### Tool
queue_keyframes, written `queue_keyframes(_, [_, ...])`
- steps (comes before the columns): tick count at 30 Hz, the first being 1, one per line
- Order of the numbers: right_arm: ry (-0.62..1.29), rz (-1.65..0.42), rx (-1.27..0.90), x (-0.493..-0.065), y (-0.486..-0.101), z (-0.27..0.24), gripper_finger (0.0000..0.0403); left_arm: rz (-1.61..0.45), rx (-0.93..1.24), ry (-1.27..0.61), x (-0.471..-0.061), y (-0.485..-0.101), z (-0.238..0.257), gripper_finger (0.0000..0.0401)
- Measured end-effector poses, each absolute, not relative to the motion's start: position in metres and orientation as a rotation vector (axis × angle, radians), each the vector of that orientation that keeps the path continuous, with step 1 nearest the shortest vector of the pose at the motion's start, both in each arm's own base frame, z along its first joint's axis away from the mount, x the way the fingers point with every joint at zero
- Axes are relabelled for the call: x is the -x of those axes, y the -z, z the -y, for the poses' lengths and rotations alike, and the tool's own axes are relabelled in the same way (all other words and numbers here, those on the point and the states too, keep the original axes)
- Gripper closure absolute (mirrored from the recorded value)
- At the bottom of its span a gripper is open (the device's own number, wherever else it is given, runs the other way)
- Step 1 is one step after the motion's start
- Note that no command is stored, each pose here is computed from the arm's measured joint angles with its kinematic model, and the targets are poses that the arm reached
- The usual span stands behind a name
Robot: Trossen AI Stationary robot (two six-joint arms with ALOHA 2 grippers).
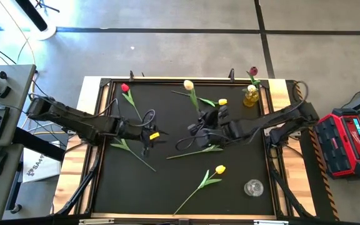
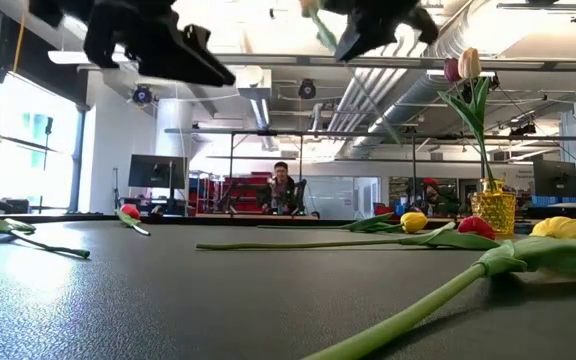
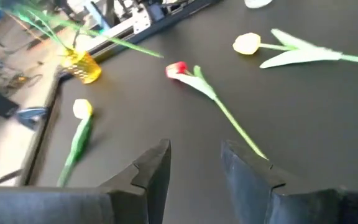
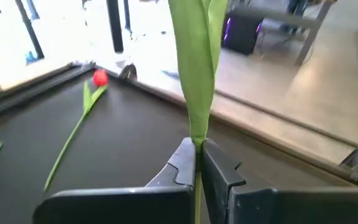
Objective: Sort flowers into vase by color
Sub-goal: Put the white flower into the yellow flower vase
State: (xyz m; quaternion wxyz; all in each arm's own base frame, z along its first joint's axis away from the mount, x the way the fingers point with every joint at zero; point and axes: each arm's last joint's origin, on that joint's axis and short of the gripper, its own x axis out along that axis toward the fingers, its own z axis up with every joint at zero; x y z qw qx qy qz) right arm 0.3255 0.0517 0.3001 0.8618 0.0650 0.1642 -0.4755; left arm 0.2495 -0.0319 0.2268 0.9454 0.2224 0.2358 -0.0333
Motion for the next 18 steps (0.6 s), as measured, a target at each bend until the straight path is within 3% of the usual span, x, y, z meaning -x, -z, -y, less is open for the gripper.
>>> queue_keyframes(12, [1.049,-0.264,0.035,-0.261,-0.378,-0.025,0.0402,-0.524,-0.394,0.020,-0.262,-0.193,0.017,0.0268])
queue_keyframes(18, [1.270,-0.130,0.064,-0.229,-0.403,-0.013,0.0402,-0.568,-0.397,0.028,-0.269,-0.178,0.017,0.0268])
